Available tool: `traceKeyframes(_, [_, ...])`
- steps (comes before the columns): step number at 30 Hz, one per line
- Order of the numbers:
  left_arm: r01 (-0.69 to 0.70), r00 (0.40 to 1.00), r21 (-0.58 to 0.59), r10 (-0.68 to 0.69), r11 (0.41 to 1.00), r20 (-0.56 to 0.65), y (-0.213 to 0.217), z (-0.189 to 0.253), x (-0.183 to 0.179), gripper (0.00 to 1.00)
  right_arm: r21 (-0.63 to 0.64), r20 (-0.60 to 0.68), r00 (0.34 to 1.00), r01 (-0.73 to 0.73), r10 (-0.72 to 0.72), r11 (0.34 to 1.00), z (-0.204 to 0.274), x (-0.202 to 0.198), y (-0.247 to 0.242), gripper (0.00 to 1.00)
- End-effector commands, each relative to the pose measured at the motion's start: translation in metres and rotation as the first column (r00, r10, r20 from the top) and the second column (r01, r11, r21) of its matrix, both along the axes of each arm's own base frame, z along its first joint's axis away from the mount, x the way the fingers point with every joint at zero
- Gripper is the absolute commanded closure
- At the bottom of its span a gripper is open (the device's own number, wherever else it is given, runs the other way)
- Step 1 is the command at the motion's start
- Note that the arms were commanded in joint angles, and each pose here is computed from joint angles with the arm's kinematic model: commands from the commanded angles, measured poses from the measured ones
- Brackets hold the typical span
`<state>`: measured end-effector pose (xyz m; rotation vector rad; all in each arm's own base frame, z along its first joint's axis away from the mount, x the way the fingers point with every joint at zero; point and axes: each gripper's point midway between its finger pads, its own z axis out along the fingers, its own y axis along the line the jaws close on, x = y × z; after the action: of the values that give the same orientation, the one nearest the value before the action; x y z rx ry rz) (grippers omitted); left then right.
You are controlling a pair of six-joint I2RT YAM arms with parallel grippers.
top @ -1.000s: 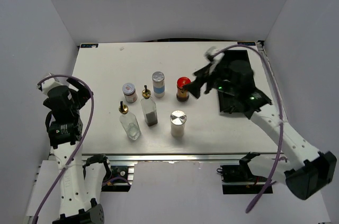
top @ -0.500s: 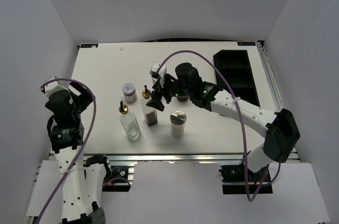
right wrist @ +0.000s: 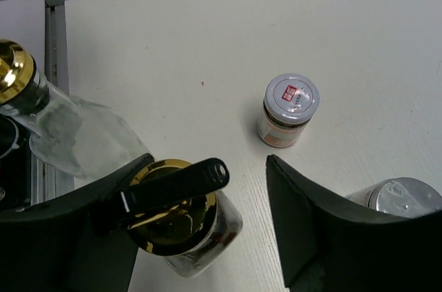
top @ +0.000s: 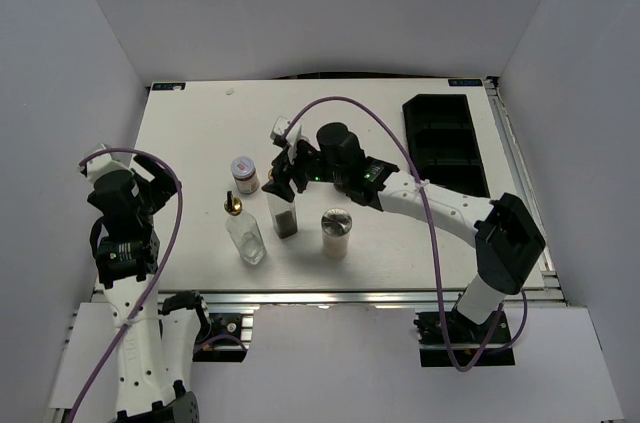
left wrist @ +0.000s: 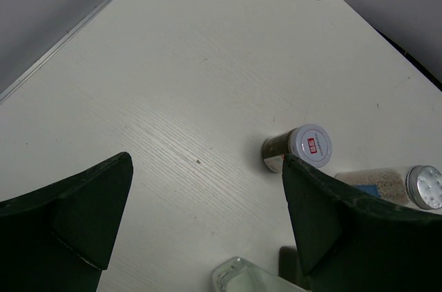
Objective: Organize the condiment bottles
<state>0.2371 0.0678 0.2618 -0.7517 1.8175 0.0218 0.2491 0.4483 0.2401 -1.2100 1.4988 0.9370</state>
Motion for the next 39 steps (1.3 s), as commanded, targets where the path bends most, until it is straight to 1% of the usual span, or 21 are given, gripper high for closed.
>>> traceKeyframes(1, [0.010,1.000,0.007,-0.010,1.000,0.006,-0.001,0.001,0.002,0.02,0.077,0.046,0.999,0.006,-0.010,0.997,0.020,0.006,0.008,0.31])
traceKeyframes(2, [0.015,1.000,0.007,-0.015,1.000,0.009,-0.002,0.002,0.002,0.02,0.078,0.045,0.999,0.006,-0.010,0.997,0.020,0.005,0.007,0.34])
traceKeyframes(3, [0.023,1.000,0.003,-0.023,1.000,0.009,-0.003,0.001,0.003,0.02,0.078,0.045,0.999,0.006,-0.010,0.997,0.019,0.005,0.008,0.40])
traceKeyframes(5, [0.026,1.000,0.001,-0.026,1.000,0.008,-0.003,0.000,0.004,0.02,0.079,0.050,0.999,0.015,-0.019,0.997,0.020,0.006,0.007,0.49])
traceKeyframes(6, [0.026,1.000,0.001,-0.026,1.000,0.006,-0.003,-0.001,0.004,0.02,0.081,0.050,0.999,0.018,-0.022,0.997,0.020,0.007,0.007,0.57])
traceKeyframes(8, [0.023,1.000,0.002,-0.023,1.000,0.003,-0.003,-0.001,0.003,0.02,0.087,0.056,0.998,0.028,-0.033,0.996,0.025,0.008,0.005,0.69])
traceKeyframes(10, [0.019,1.000,0.003,-0.019,1.000,0.004,-0.002,0.000,0.003,0.02,0.096,0.065,0.997,0.022,-0.029,0.995,0.030,0.007,0.005,0.75])
traceKeyframes(11, [0.019,1.000,0.003,-0.019,1.000,0.004,-0.002,0.000,0.003,0.02,0.106,0.072,0.997,0.014,-0.022,0.994,0.036,0.006,0.005,0.83])
traceKeyframes(16, [0.011,1.000,0.008,-0.011,1.000,0.014,-0.001,0.005,0.003,0.02,0.156,0.099,0.995,-0.021,0.006,0.988,0.076,0.002,0.010,0.98])
traceKeyframes(19, [0.000,1.000,0.015,0.000,1.000,0.026,0.001,0.011,0.001,0.02,0.199,0.134,0.991,0.001,-0.028,0.980,0.118,0.009,0.009,1.00])
traceKeyframes(20, [-0.009,1.000,0.018,0.009,1.000,0.028,0.002,0.012,0.001,0.02,0.225,0.154,0.987,0.003,-0.038,0.974,0.141,0.009,0.007,1.00])
traceKeyframes(23, [-0.027,0.999,0.024,0.026,0.999,0.033,0.005,0.015,-0.001,0.02,0.254,0.168,0.982,0.037,-0.082,0.967,0.173,0.020,0.001,1.00])
traceKeyframes(24, [-0.031,0.999,0.024,0.030,0.999,0.033,0.006,0.015,-0.001,0.02,0.278,0.177,0.978,0.056,-0.108,0.959,0.198,0.027,-0.007,1.00])
traceKeyframes(26, [-0.036,0.999,0.027,0.035,0.999,0.036,0.007,0.017,-0.001,0.02,0.305,0.173,0.973,0.097,-0.155,0.947,0.217,0.043,-0.014,1.00])
traceKeyframes(28, [-0.045,0.998,0.026,0.044,0.999,0.040,0.008,0.018,-0.001,0.02,0.330,0.176,0.957,0.164,-0.231,0.930,0.246,0.066,-0.036,1.00])
traceKeyframes(29, [-0.046,0.998,0.025,0.045,0.999,0.040,0.008,0.019,0.000,0.02,0.328,0.173,0.943,0.217,-0.285,0.919,0.248,0.089,-0.049,1.00])
traceKeyframes(30, [-0.050,0.998,0.026,0.049,0.998,0.039,0.009,0.019,0.001,0.02,0.358,0.189,0.928,0.238,-0.320,0.903,0.271,0.096,-0.062,1.00])
traceKeyframes(31, [-0.054,0.998,0.027,0.053,0.998,0.037,0.010,0.020,0.001,0.02,0.367,0.193,0.915,0.267,-0.354,0.891,0.278,0.106,-0.072,1.00])
traceKeyframes(32, [-0.059,0.998,0.029,0.057,0.998,0.038,0.011,0.021,0.001,0.02,0.374,0.195,0.893,0.315,-0.406,0.872,0.282,0.127,-0.090,1.00])
traceKeyframes(34, [-0.073,0.997,0.032,0.072,0.997,0.035,0.014,0.021,0.003,0.02,0.401,0.209,0.859,0.360,-0.467,0.842,0.296,0.142,-0.115,1.00])
traceKeyframes(39, [-0.107,0.994,0.041,0.106,0.993,0.026,0.022,0.021,0.010,0.02,0.418,0.209,0.742,0.521,-0.637,0.745,0.301,0.196,-0.198,1.00])
